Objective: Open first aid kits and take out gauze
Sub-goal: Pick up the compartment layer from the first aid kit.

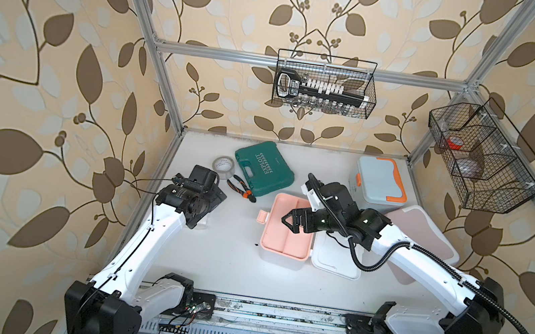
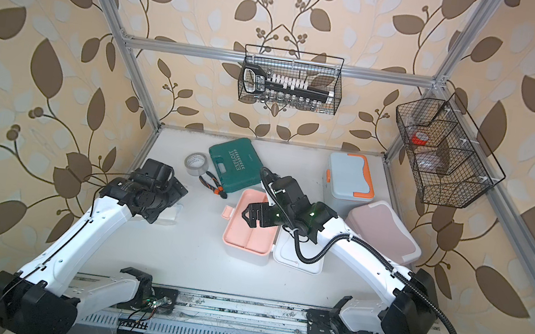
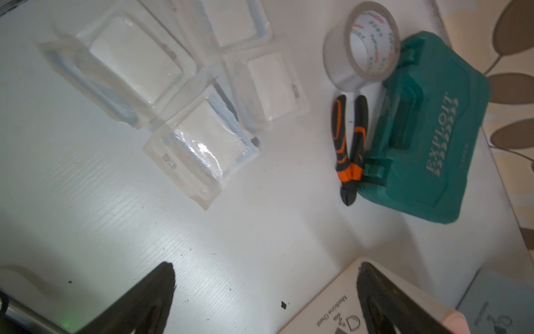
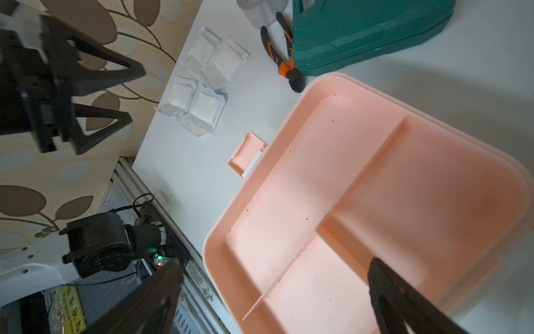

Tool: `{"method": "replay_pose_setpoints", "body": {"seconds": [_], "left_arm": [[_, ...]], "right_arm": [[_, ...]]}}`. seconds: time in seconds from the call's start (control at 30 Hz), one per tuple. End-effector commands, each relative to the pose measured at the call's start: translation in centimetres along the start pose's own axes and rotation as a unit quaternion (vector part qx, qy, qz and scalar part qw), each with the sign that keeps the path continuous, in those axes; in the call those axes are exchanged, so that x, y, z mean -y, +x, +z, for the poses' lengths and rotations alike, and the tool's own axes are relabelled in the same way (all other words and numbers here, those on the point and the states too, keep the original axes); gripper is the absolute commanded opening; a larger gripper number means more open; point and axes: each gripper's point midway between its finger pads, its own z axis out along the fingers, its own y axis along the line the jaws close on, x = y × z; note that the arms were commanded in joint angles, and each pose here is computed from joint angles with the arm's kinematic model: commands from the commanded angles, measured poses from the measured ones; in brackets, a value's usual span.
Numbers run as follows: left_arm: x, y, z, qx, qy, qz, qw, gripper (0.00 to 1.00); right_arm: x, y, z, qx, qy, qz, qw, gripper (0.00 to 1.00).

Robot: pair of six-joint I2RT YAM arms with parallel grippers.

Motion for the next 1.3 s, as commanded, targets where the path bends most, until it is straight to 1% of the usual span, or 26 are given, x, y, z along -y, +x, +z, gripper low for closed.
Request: {"method": "replay_pose_setpoints", "body": {"seconds": [0.0,0.03,0.1,0.17,0.2,0.33,0.47,0.53,0.63,0.7,0.97,1.13,1.27], "left_arm": [[3.0,1.5,-1.0,-0.021,0.036,0.097,0.994,0.99],[3.6,2.1,-1.0,-0.030,0.041,0.123,0.991,0.99],[5.2,3.7,-0.8,-0.058,0.069,0.164,0.982,0.99],[6.2,4.9,-0.7,-0.078,0.094,0.189,0.974,0.99],[6.9,5.8,-0.7,-0.095,0.117,0.203,0.967,0.99],[8.3,7.6,-0.9,-0.111,0.177,0.227,0.951,0.99],[9.1,9.2,-0.6,-0.125,0.230,0.225,0.938,0.99],[9.6,10.8,-0.1,-0.145,0.264,0.223,0.927,0.99],[9.7,12.3,0.6,-0.159,0.273,0.234,0.919,0.99],[9.6,12.9,0.9,-0.167,0.270,0.242,0.917,0.99],[9.9,15.5,0.5,-0.194,0.285,0.254,0.904,0.99],[10.0,17.0,-0.4,-0.203,0.295,0.265,0.895,0.99],[9.8,17.5,-1.2,-0.206,0.309,0.263,0.890,0.99]], "right_arm": [[1.6,-1.8,0.6,0.024,0.040,0.023,0.999,1.00],[2.0,-2.0,1.0,0.024,0.044,0.029,0.998,1.00],[2.8,-2.3,1.7,0.024,0.046,0.036,0.998,0.99],[2.8,-2.2,2.6,0.017,0.040,0.038,0.998,0.99],[3.7,-2.7,2.8,0.018,0.045,0.045,0.998,0.99],[3.6,-2.6,4.4,0.000,0.034,0.040,0.999,1.00],[4.1,-2.3,5.8,-0.022,0.047,0.042,0.998,1.00],[4.7,-2.3,6.4,-0.028,0.059,0.042,0.997,1.00],[5.3,-2.4,6.9,-0.031,0.070,0.048,0.996,1.00],[5.6,-2.4,7.3,-0.036,0.074,0.052,0.995,1.00],[6.5,-1.7,8.5,-0.061,0.087,0.055,0.993,1.00],[6.9,-1.5,8.7,-0.066,0.099,0.056,0.991,0.97],[7.0,-1.5,8.5,-0.066,0.106,0.054,0.991,0.93]]}}
